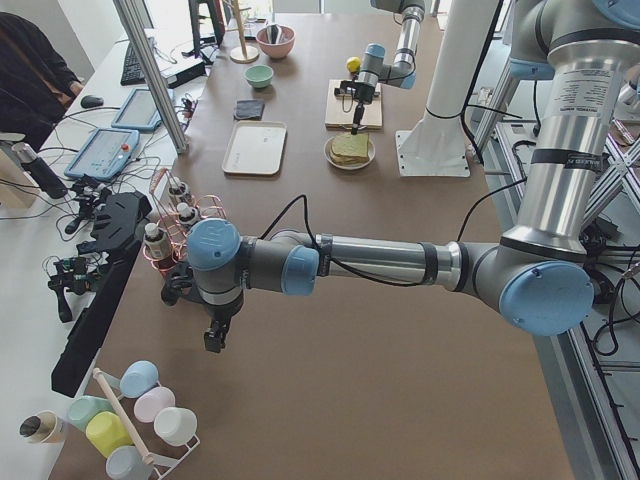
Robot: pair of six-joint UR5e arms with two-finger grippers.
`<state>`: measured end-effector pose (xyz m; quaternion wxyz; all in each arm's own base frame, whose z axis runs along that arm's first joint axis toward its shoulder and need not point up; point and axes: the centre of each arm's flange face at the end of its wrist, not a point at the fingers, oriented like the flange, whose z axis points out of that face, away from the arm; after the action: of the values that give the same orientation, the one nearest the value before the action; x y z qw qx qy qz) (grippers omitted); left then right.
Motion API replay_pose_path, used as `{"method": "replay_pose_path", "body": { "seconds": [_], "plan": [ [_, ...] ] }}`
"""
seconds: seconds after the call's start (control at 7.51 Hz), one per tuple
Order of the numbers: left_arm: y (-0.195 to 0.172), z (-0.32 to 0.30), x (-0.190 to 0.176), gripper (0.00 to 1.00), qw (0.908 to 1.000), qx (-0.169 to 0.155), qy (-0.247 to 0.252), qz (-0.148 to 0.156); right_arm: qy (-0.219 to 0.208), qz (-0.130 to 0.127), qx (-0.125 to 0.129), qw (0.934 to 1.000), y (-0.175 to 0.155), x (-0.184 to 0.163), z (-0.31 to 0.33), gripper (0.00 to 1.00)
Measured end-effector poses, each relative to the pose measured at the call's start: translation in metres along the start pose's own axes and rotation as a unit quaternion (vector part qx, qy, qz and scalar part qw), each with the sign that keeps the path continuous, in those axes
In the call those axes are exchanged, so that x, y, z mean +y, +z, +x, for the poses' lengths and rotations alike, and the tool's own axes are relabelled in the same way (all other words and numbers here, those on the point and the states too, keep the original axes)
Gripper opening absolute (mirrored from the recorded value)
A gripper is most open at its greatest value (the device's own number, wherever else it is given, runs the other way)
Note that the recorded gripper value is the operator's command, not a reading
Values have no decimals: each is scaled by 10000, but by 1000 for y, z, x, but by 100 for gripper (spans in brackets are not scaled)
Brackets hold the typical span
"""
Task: Make sandwich and place on tray
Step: 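Lower the bread slice onto the egg toast and release it, then withdraw the right gripper toward the green bowl while the left arm reaches toward the plate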
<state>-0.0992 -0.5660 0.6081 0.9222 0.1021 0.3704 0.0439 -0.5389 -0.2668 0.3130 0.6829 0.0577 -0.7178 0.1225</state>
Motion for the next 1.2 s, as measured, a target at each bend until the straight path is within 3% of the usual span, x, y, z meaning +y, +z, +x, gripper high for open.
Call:
{"method": "replay_pose_path", "body": {
  "seconds": [0.13, 0.8, 0.93, 1.2],
  "plan": [
    [-1, 0, -2, 98, 10000, -1, 4, 4, 2, 31, 7, 10000, -1, -4, 1, 99],
    [-1, 1, -3, 98, 10000, 17, -18, -3, 71, 106, -74, 9999, -14, -23, -15, 99],
    [-1, 1, -2, 98, 10000, 24, -24, -7, 70, 82, 18, 9999, -22, -30, -27, 99],
    [-1, 1, -2, 98, 10000, 35, -26, -7, 99, 99, 542, 9984, -43, -46, -64, 99]
  ]
}}
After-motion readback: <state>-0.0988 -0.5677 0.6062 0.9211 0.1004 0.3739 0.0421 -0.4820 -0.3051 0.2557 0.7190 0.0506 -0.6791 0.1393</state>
